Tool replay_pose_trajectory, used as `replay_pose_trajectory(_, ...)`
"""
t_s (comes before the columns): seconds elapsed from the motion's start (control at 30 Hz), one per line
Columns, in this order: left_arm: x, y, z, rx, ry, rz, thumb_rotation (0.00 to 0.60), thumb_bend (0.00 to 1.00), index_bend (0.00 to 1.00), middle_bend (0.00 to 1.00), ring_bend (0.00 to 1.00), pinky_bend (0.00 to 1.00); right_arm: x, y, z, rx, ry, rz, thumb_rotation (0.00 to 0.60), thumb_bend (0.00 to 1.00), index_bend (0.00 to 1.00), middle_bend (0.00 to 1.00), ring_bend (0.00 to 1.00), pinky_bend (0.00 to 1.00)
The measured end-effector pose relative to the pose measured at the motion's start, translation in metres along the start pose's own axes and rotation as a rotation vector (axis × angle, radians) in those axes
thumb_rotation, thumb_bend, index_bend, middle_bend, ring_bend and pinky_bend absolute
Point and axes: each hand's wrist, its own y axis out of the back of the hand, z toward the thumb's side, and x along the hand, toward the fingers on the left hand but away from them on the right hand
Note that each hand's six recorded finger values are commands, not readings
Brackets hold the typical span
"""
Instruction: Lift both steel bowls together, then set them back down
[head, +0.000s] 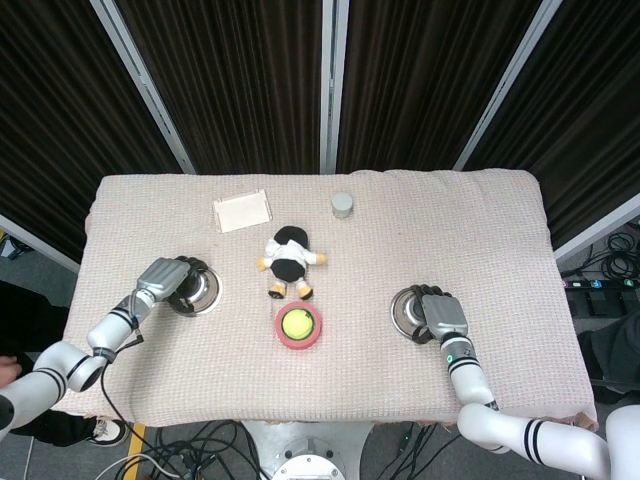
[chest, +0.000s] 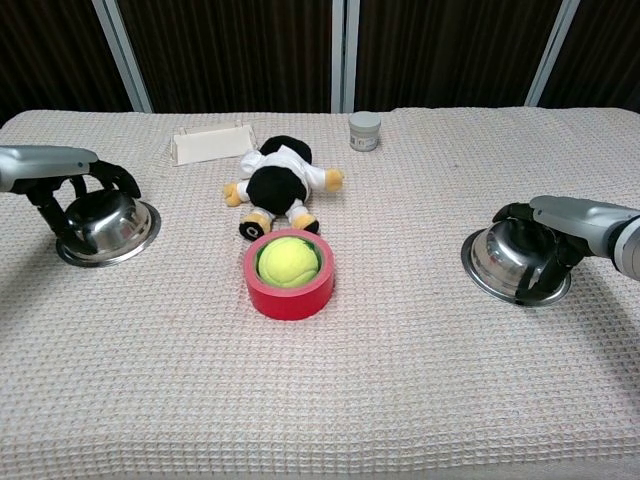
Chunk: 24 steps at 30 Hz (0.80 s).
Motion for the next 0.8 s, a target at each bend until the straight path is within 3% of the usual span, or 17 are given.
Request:
replay_pose_trajectory(0.17, -0.003, 0.005, -0.001, -0.012, -0.005, 0.045, 0.6, 0.12, 0.37, 0.44, 0.41, 0.61, 0.005, 0.008, 0.0, -0.014, 0.017, -0.067, 0.6, 0.12, 0.5, 0.4, 0.32, 0.43)
replay_pose_trajectory(0.3, -0.01, 0.017, 0.001, -0.03, -0.023, 0.111, 0.6, 0.15, 0.39, 0.46, 0.43, 0.62, 0.012, 0.015, -0.002, -0.062, 0.033, -0.11, 0.6, 0.13, 0.52, 0.41, 0.33, 0.44)
replay_pose_trajectory(0.4, -0.019, 0.034, 0.004, -0.052, -0.043, 0.205, 0.6, 0.16, 0.39, 0.46, 0.43, 0.62, 0.02, 0.028, -0.005, -0.119, 0.054, -0.164, 0.6, 0.13, 0.52, 0.41, 0.33, 0.44)
replay_pose_trajectory(0.5, -0.033, 0.059, 0.009, -0.101, -0.07, 0.361, 0.6, 0.16, 0.4, 0.46, 0.43, 0.62, 0.027, 0.044, -0.005, -0.208, 0.094, -0.24, 0.6, 0.13, 0.52, 0.41, 0.33, 0.44)
replay_pose_trajectory(0.6, -0.053, 0.089, 0.019, -0.209, -0.109, 0.567, 0.6, 0.16, 0.4, 0.46, 0.44, 0.63, 0.033, 0.062, -0.002, -0.344, 0.157, -0.325, 0.6, 0.13, 0.52, 0.41, 0.33, 0.44)
replay_pose_trajectory(0.67, -0.071, 0.107, 0.029, -0.336, -0.153, 0.709, 0.6, 0.16, 0.4, 0.46, 0.44, 0.63, 0.036, 0.074, 0.001, -0.469, 0.214, -0.382, 0.6, 0.13, 0.52, 0.41, 0.33, 0.44)
replay_pose_trajectory(0.73, -0.087, 0.117, 0.042, -0.497, -0.215, 0.8, 0.6, 0.16, 0.4, 0.46, 0.44, 0.62, 0.038, 0.084, 0.006, -0.611, 0.283, -0.426, 0.6, 0.13, 0.52, 0.41, 0.33, 0.44)
replay_pose_trajectory(0.8, -0.097, 0.118, 0.055, -0.659, -0.276, 0.824, 0.6, 0.15, 0.41, 0.46, 0.44, 0.62, 0.04, 0.091, 0.013, -0.743, 0.349, -0.449, 0.6, 0.13, 0.52, 0.41, 0.33, 0.44)
